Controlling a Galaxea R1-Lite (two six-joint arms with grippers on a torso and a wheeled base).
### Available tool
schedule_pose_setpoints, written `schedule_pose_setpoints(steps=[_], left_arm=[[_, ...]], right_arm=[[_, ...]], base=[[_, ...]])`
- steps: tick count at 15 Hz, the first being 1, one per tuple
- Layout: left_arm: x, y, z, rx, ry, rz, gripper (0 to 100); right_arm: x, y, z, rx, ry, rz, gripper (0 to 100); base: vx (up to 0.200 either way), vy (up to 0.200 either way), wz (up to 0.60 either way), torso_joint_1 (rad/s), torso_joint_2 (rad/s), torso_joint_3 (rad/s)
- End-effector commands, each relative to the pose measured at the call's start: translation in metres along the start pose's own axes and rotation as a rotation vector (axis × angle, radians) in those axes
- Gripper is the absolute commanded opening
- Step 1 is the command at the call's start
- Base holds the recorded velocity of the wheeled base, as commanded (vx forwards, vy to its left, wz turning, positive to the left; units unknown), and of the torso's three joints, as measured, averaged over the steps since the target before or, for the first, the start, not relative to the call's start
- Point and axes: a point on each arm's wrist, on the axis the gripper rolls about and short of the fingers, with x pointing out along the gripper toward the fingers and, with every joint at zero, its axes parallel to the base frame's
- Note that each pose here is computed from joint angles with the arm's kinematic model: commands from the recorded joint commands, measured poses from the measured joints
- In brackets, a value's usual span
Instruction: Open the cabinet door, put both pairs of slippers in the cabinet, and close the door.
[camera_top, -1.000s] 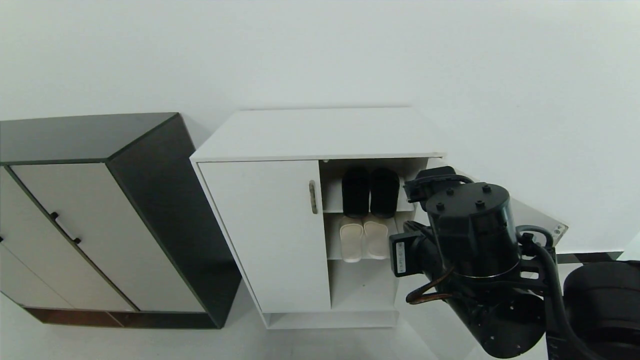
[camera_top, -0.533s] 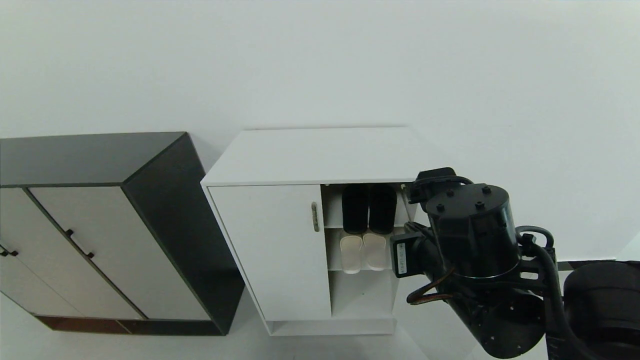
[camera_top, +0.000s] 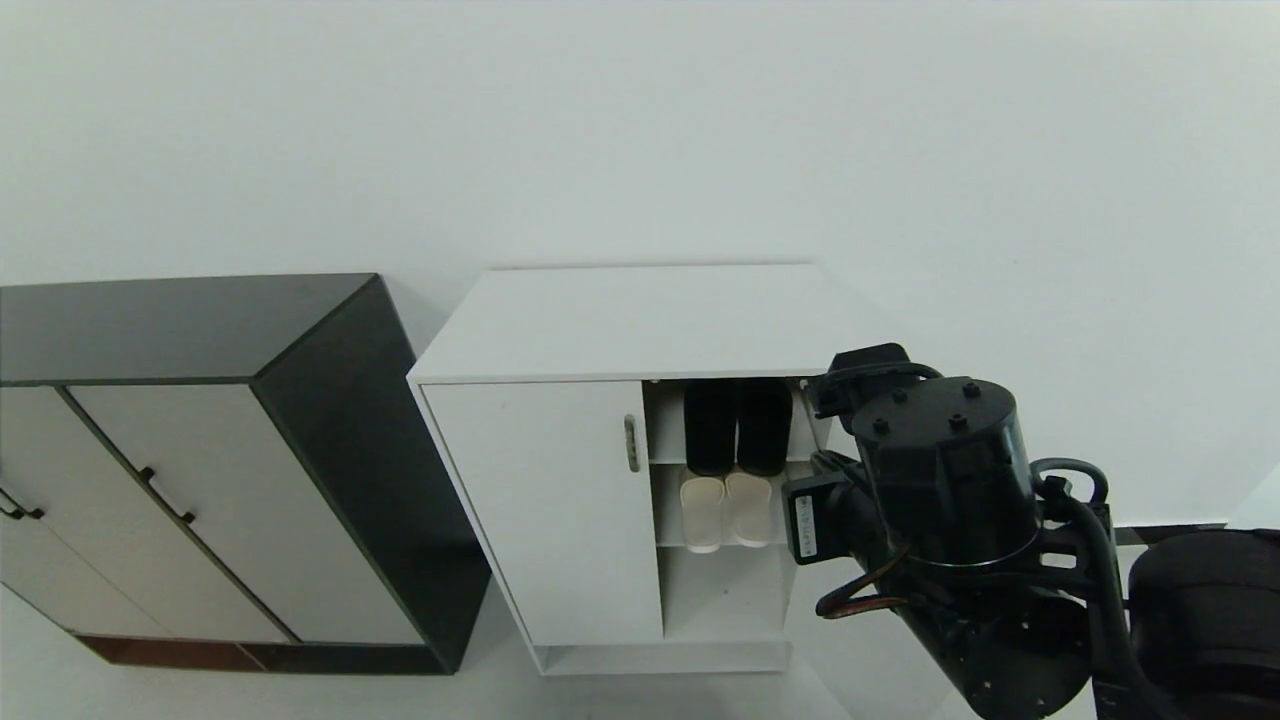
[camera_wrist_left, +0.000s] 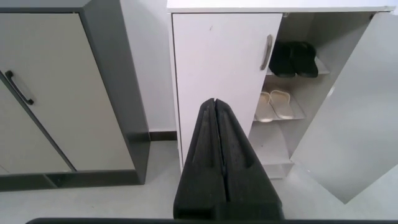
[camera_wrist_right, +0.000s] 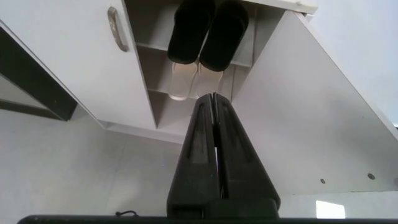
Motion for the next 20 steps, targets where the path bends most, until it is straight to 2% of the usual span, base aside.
schedule_pose_setpoints(steps=[1,6,15,20], left_arm=[[0.0001,0.0,0.0001,-0.001,0.001,0.0,0],[0.0001,0.0,0.0001,-0.001,0.001,0.0,0],[0.0001,0.0001,0.0001,-0.005,0.001,0.006,0],[0.0001,0.0001,0.0001,-0.005,0.001,0.006,0]], right_arm=[[0.0001,-0.0001,0.0001,0.0,-0.001,0.0,0],[0.0004,0.0002,-0.0003,-0.004,0.0,0.0,0],[0.0026,-0.0023,0.0001,-0.003,0.001,-0.012,0],[0.0051,-0.0038,0.0001,-0.001,0.003,-0.021,0]], base=[[0.0,0.0,-0.6,-0.002,0.0,0.002],[0.0,0.0,-0.6,0.006,0.0,-0.002],[0.0,0.0,0.0,0.0,0.0,0.0],[-0.2,0.0,0.0,0.0,0.0,-0.002]])
